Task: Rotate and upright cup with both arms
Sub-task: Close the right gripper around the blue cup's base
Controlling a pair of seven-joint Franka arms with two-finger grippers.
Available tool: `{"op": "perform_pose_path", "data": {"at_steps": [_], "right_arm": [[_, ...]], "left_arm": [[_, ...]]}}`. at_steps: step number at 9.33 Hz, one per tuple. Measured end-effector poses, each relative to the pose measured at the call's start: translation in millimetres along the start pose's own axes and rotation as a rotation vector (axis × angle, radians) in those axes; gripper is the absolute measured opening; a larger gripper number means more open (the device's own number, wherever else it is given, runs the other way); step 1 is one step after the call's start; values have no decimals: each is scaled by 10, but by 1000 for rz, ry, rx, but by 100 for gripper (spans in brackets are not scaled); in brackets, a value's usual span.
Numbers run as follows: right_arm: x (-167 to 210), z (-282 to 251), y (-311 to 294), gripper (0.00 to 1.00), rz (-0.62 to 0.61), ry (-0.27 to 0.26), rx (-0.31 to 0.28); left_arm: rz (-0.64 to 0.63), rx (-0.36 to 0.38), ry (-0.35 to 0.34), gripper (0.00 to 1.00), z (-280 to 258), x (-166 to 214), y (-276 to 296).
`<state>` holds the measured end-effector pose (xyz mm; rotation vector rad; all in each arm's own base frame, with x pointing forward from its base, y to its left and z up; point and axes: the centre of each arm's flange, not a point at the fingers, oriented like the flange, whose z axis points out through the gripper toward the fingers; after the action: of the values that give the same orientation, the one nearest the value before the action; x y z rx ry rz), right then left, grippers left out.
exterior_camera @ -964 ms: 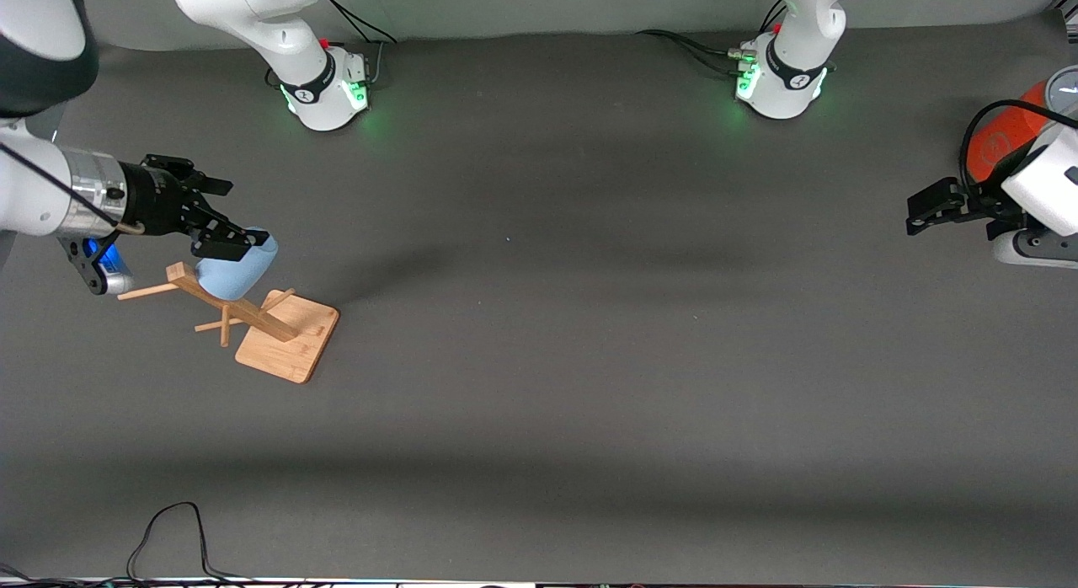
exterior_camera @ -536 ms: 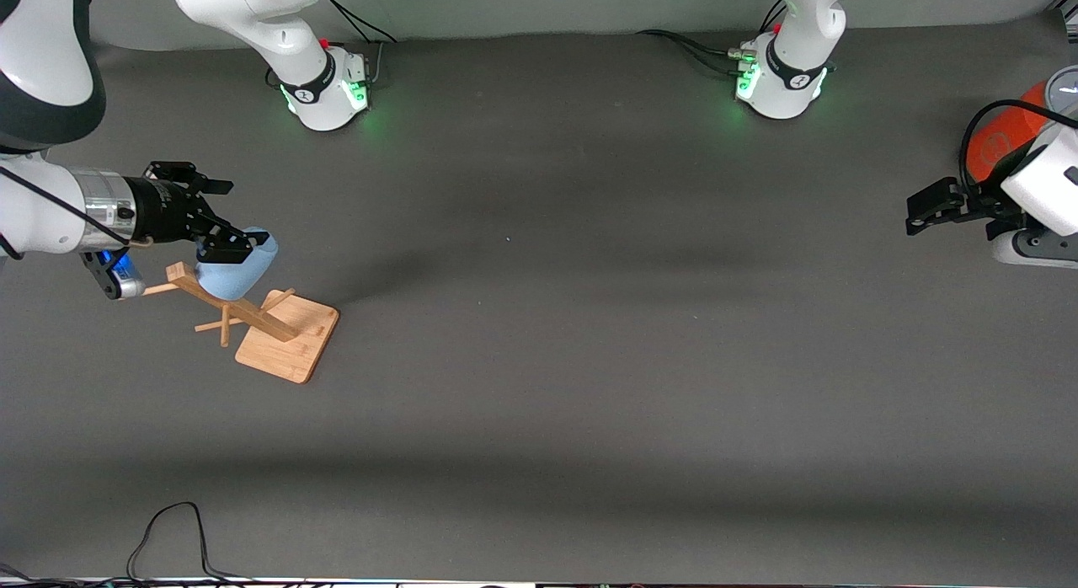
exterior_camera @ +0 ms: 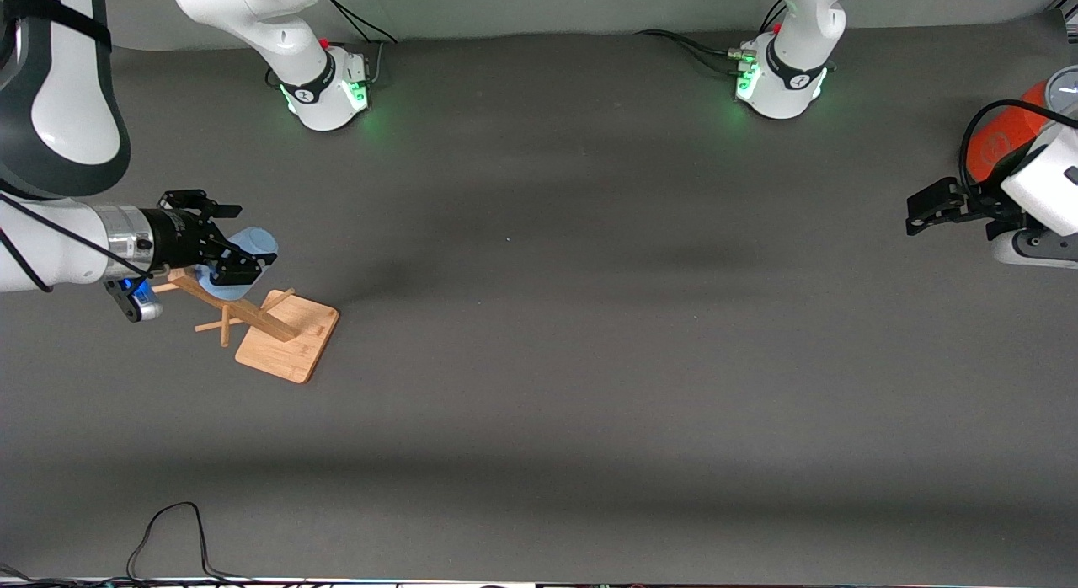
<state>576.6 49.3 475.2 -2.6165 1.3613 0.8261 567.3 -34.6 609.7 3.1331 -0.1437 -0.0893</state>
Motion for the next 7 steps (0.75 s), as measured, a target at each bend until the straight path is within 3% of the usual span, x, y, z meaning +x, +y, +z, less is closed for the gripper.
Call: {"op": "perform_pose_path", "data": {"at_steps": [5,7], "right_arm": [[194,311,-14,100,-27,-5,2],[253,312,13,90,-32,-1,10]], "left_arm": [[0,0,-1,100,1,-1,0],[1,0,-1,100,0,-1,4]]}}
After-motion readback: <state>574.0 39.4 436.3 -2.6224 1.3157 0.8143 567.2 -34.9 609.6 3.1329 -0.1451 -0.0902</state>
